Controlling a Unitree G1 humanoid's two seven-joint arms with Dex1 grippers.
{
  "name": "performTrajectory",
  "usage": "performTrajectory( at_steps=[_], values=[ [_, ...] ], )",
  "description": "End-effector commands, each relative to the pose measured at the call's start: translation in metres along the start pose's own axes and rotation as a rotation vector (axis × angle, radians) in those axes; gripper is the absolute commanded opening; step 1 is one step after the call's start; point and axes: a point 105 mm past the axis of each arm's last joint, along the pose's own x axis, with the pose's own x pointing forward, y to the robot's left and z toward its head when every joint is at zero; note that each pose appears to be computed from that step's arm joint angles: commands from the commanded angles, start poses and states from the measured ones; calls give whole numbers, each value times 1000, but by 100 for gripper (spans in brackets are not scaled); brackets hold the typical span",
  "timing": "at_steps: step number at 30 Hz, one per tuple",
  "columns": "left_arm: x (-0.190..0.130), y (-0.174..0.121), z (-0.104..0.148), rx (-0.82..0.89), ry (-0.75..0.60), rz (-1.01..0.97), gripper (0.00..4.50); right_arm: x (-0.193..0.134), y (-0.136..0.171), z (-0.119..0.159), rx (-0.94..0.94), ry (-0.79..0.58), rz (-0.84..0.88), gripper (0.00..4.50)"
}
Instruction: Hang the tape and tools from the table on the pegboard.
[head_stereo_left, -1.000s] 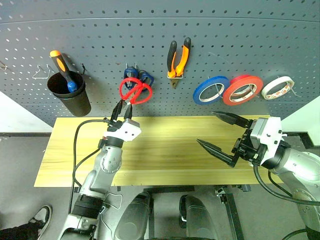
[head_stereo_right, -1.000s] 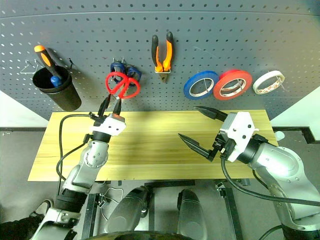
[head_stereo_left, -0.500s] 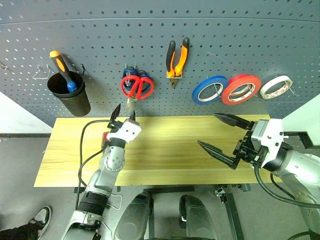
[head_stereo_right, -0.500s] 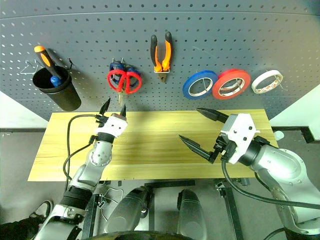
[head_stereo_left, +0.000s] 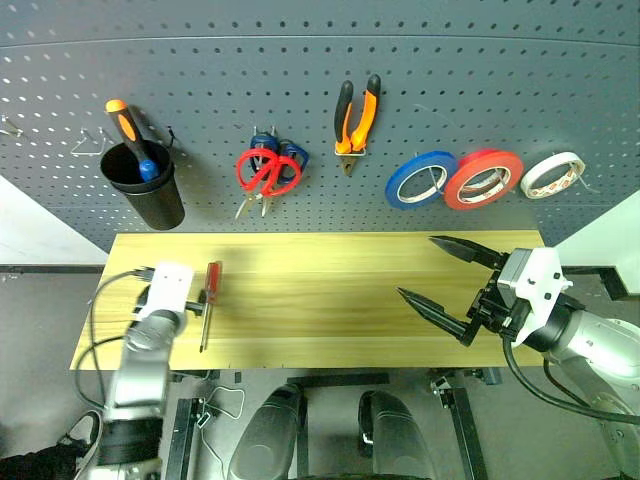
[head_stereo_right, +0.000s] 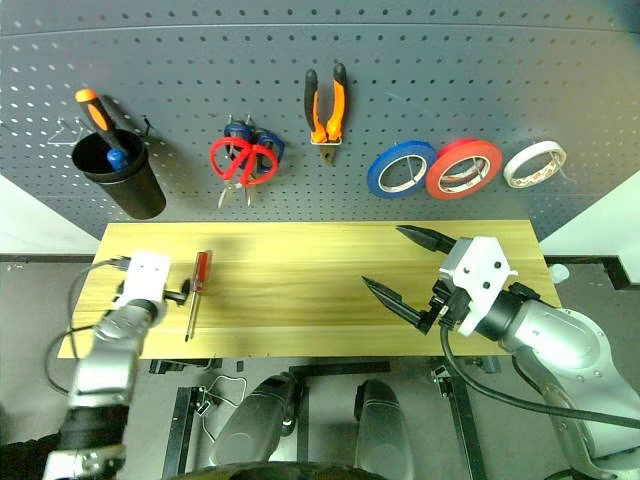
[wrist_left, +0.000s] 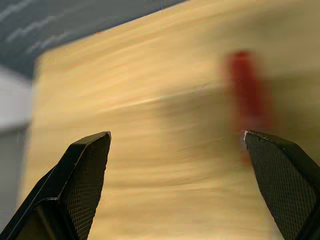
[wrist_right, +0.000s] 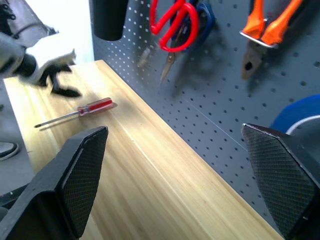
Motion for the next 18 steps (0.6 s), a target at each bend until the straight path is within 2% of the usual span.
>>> performTrajectory(
  at_steps=[1, 3, 8, 14, 18],
  values=[
    [5, 12, 13, -41, -2, 19, 446, 0, 6, 7, -20, -27, 18, 450],
    [6, 4, 13, -69, 20, -12, 446, -3, 7, 8, -15, -24, 28, 450],
    [11, -38, 9, -121, 80, -196, 446, 0, 12, 15, -18, -15, 75, 450],
    [6, -56, 3, -127, 107, -248, 446, -3, 16, 17, 3, 8, 105, 450],
    [8, -58, 0, -129, 120, -255, 446, -6, 17, 18, 13, 25, 119, 450]
  ],
)
